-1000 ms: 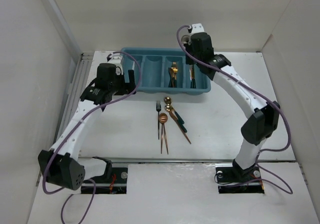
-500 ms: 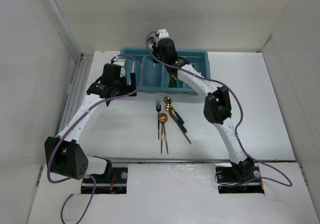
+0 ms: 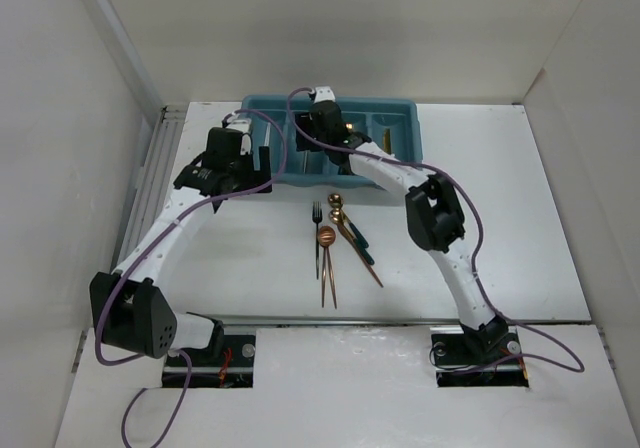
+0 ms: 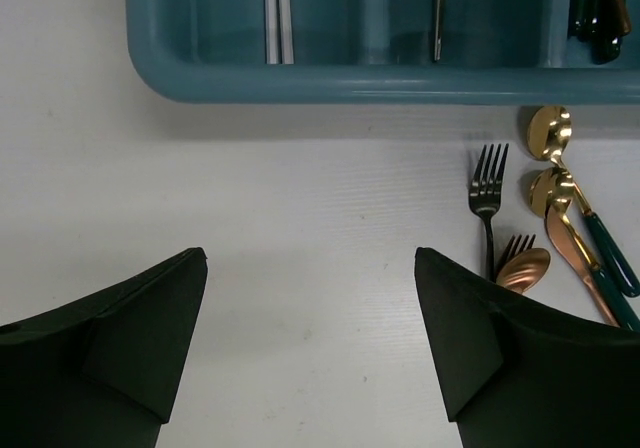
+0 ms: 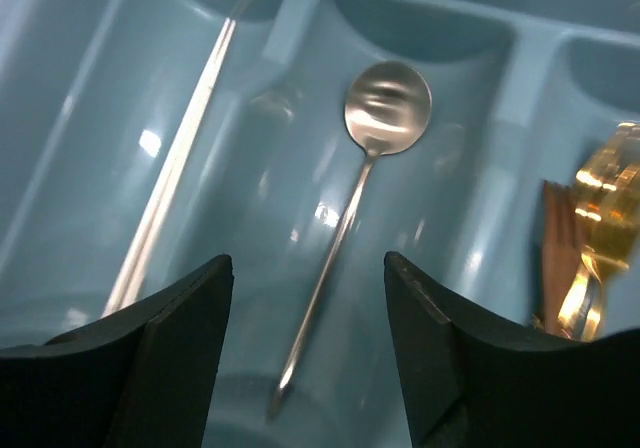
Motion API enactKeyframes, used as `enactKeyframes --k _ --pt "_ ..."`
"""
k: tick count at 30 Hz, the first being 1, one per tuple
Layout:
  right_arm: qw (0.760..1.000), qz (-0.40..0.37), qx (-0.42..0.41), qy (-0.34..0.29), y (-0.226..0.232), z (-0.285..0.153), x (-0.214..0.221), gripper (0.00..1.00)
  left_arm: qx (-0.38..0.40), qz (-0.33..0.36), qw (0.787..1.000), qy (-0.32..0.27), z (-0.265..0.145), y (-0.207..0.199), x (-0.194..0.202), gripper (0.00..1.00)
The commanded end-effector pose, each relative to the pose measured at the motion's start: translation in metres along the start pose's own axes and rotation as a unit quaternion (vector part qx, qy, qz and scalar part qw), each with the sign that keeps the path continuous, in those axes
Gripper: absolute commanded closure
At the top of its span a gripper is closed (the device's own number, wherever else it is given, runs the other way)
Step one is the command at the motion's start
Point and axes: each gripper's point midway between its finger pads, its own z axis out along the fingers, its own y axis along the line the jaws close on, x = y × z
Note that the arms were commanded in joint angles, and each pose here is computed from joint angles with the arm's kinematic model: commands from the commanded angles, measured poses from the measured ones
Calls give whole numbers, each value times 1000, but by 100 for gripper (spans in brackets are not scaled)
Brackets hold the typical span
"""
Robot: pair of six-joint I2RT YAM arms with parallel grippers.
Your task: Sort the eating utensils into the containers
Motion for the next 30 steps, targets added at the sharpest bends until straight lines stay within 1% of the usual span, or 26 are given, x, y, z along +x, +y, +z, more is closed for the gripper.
enactKeyframes --k 1,2,4,5,6,7,8,9,11,12,13,14,15,16,17,18,19,20,21,22,23,25,26,28,30 --pt "995 27 13 -99 9 -53 -91 32 -1 -8 1000 12 0 -1 6 18" --pt "992 33 10 -119 11 -74 -114 32 -3 -12 1000 19 1 -1 8 20" --pt "991 31 7 -132 11 -96 -130 32 12 -3 1000 22 -2 -13 8 25" --pt "992 23 6 -122 8 -103 -123 32 17 -3 999 28 1 -14 10 26" --pt "989 29 -7 -143 11 -134 -146 32 33 8 999 31 -1 -27 14 26" --pt "990 27 -14 -139 11 -147 -146 32 44 10 998 34 -2 -35 16 29" --pt "993 20 -23 -114 9 -152 -124 32 61 17 997 38 -4 -46 19 29" --pt "992 22 -34 -122 9 -182 -136 32 82 34 995 43 -7 -63 25 29" --pt "994 15 -41 -101 7 -204 -118 32 109 50 990 74 -4 -83 48 29" --pt "998 11 -25 -57 -2 -208 -80 32 120 52 987 89 -3 -92 58 29" --pt "997 24 -18 -66 -10 -232 -84 32 126 55 984 112 2 -98 72 29" --pt "998 26 -9 -54 -12 -241 -69 34 141 61 978 139 3 -108 91 29" --pt "999 21 25 -18 -27 -245 -30 34 141 55 976 156 6 -111 101 29" --pt "999 34 31 -25 -35 -264 -31 35 138 55 975 163 12 -110 107 29" --pt "998 51 37 -16 -36 -271 -17 37 131 61 972 187 20 -110 121 31" --pt "997 58 44 -11 -40 -278 -7 37 124 63 970 198 24 -111 129 33" --pt "996 59 60 14 -52 -282 21 38 115 65 969 207 30 -108 134 35" --pt "995 81 58 4 -53 -296 20 40 111 72 966 224 38 -112 142 37" --pt "994 89 66 6 -58 -302 27 41 98 80 966 225 42 -111 143 39" --pt "993 88 78 15 -65 -306 43 42 91 81 966 228 47 -110 144 42" --pt "992 98 81 7 -69 -318 41 43 89 88 963 239 50 -112 152 45" --pt "989 113 95 -2 -79 -327 45 43 86 94 962 242 50 -113 153 45" --pt "989 107 106 8 -86 -332 55 43 90 101 961 243 48 -118 156 45" --pt "987 117 112 -9 -93 -345 49 43 92 117 957 248 47 -124 166 45" --pt "984 117 131 -14 -104 -355 53 43 98 125 956 248 45 -129 172 45"
